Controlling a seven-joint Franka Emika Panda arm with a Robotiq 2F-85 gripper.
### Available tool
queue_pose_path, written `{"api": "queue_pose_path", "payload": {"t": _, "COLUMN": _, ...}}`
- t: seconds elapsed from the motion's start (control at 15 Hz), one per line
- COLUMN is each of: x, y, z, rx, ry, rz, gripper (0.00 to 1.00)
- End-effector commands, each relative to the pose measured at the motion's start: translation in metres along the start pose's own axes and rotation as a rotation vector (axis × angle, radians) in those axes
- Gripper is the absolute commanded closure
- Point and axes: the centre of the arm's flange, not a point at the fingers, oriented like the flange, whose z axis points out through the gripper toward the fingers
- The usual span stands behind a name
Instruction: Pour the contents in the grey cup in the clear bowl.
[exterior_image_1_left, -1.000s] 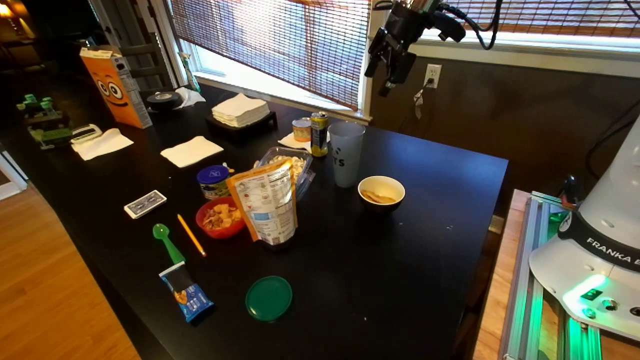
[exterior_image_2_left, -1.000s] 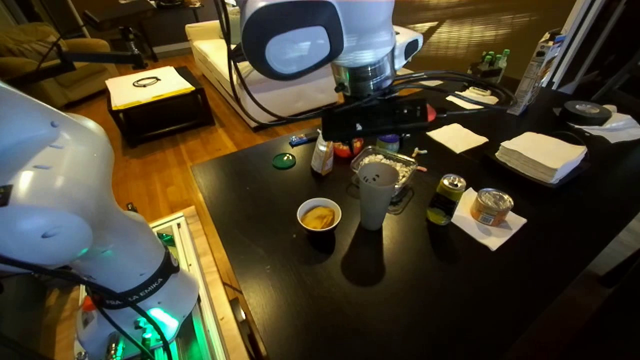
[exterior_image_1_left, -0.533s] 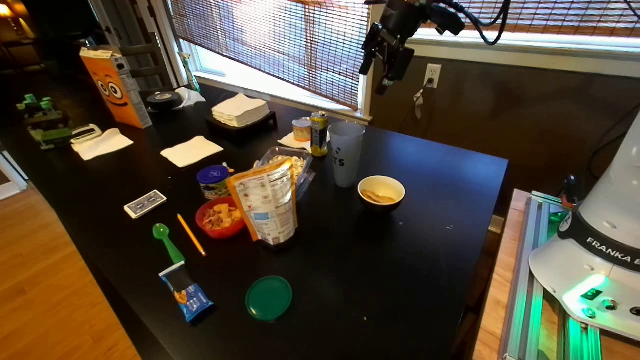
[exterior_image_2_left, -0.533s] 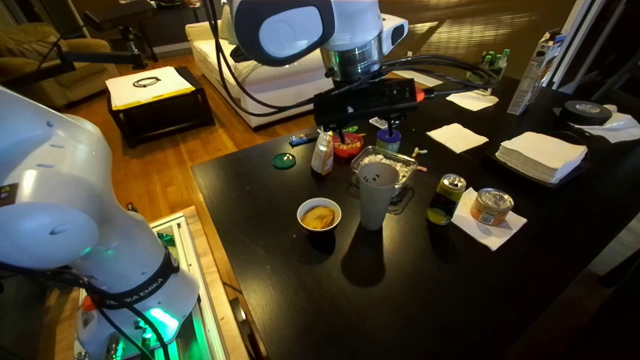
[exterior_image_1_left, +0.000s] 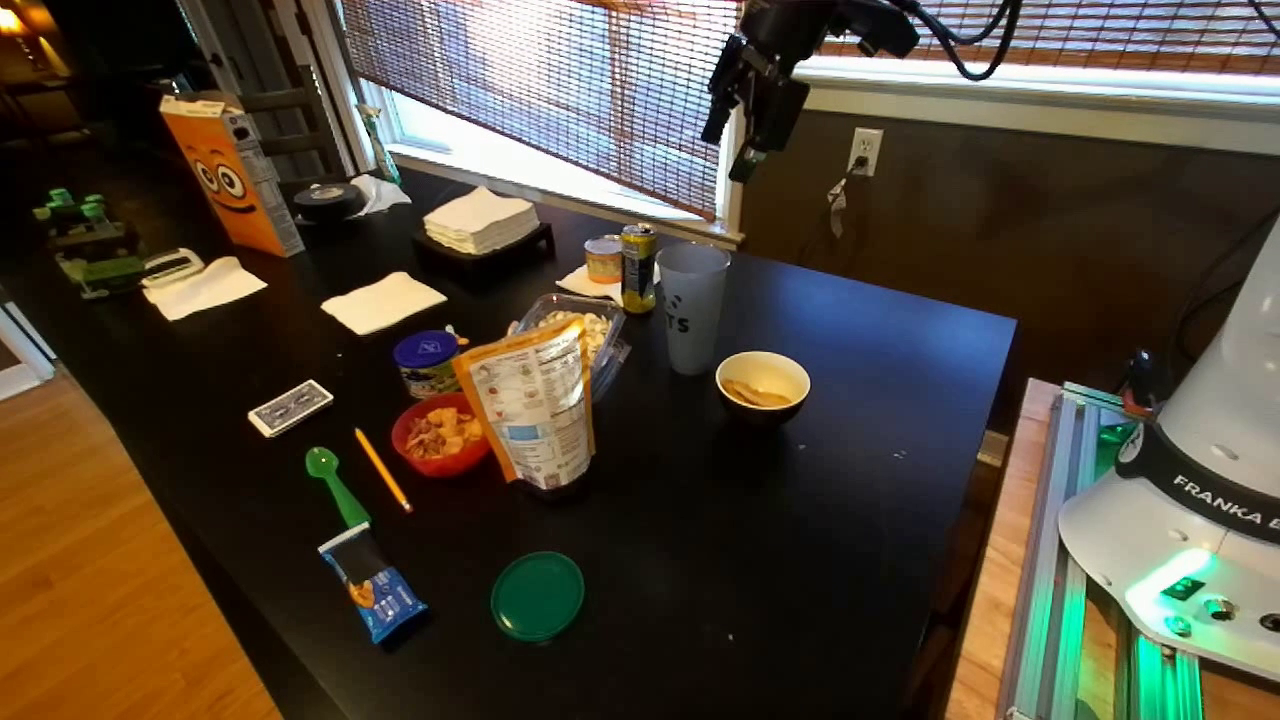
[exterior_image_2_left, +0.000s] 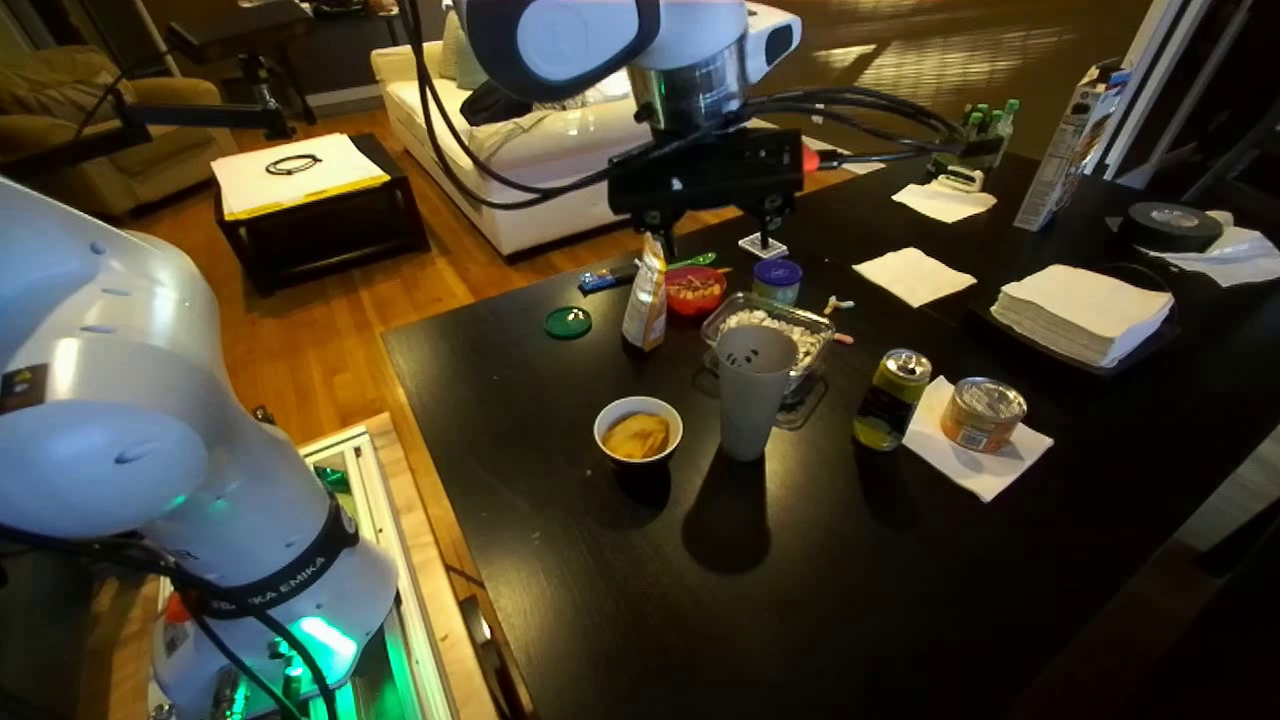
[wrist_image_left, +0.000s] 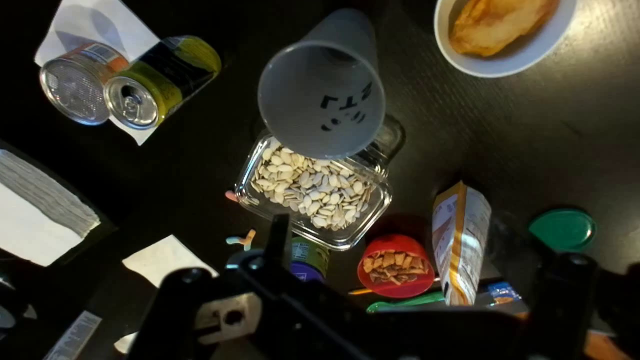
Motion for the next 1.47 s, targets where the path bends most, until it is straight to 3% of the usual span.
{"api": "queue_pose_path", "payload": {"t": 0.0, "x": 0.028, "y": -0.018, "z": -0.022, "rx": 0.028, "ry": -0.028, "rz": 0.157, "gripper": 0.0}}
{"api": "queue_pose_path", "payload": {"t": 0.47, "x": 0.034, "y": -0.032, "z": -0.009, "rx": 0.122, "ry": -0.129, "rz": 0.559, "gripper": 0.0}}
{"api": "queue_pose_path", "payload": {"t": 0.6, "x": 0.035, "y": -0.034, "z": -0.006, "rx": 0.127, "ry": -0.132, "rz": 0.622, "gripper": 0.0}}
{"api": "queue_pose_path", "payload": {"t": 0.8, "x": 0.039, "y": -0.036, "z": -0.004, "rx": 0.073, "ry": -0.118, "rz": 0.587, "gripper": 0.0}}
{"api": "queue_pose_path", "payload": {"t": 0.87, "x": 0.032, "y": -0.034, "z": -0.004, "rx": 0.108, "ry": -0.117, "rz": 0.592, "gripper": 0.0}}
{"api": "queue_pose_path", "payload": {"t": 1.4, "x": 0.035, "y": -0.035, "z": -0.005, "rx": 0.098, "ry": -0.111, "rz": 0.582, "gripper": 0.0}}
